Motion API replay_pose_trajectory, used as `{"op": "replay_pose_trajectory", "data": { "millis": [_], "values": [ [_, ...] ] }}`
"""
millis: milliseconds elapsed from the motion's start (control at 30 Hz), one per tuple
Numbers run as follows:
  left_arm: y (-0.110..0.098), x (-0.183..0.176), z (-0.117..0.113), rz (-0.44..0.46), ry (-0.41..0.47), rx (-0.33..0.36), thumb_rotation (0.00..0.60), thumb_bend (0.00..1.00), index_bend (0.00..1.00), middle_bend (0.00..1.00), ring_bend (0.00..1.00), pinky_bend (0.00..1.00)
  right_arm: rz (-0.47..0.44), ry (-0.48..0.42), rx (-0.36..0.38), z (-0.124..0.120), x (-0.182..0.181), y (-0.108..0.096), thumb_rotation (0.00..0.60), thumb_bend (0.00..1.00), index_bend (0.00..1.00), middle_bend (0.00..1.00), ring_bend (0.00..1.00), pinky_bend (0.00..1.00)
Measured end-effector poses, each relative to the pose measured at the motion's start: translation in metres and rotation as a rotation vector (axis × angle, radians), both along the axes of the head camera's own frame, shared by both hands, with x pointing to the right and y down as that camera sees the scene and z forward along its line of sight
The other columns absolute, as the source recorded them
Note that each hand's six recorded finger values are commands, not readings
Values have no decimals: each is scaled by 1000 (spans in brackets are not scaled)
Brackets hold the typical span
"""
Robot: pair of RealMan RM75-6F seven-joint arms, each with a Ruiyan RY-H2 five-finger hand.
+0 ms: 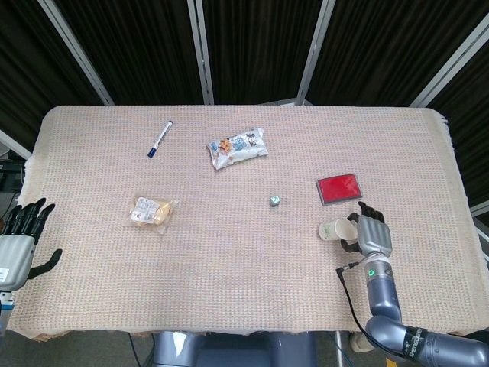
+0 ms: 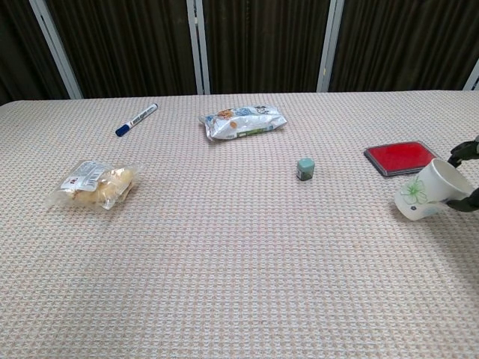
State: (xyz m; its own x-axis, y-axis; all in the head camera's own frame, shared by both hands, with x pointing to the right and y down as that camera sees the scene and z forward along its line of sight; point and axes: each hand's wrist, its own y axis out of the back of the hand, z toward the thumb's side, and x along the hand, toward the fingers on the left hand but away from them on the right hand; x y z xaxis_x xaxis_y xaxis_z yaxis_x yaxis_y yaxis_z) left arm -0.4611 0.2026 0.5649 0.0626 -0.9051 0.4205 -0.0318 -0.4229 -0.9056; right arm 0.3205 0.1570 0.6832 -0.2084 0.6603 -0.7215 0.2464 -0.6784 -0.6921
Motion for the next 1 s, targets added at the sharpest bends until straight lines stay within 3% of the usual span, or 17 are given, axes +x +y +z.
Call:
{"op": "replay_pose_trajectory", "data": {
  "millis": [133,333,567,733,1000],
  "values": [
    [0,0,0,0,0,0,600,264,0,0,0,0,-26,72,1,-2,11,1,600,204,96,0,0,0],
    [0,0,0,0,0,0,600,265,0,0,0,0,-72,196,-26,-5,28,5,600,175,4,0,0,0],
    [0,0,0,0,0,0,600,265,0,0,0,0,-72,283,-53,-7,41,9,600,174,23,0,0,0],
    [0,0,0,1,1,0,600,266,0,0,0,0,-112,281,-12,-10,34,6,600,148,151,0,0,0],
    [0,0,0,1,3,0,600,264,0,0,0,0,-214,288,67,-2,8,3,600,95,201,0,0,0]
  ]
}}
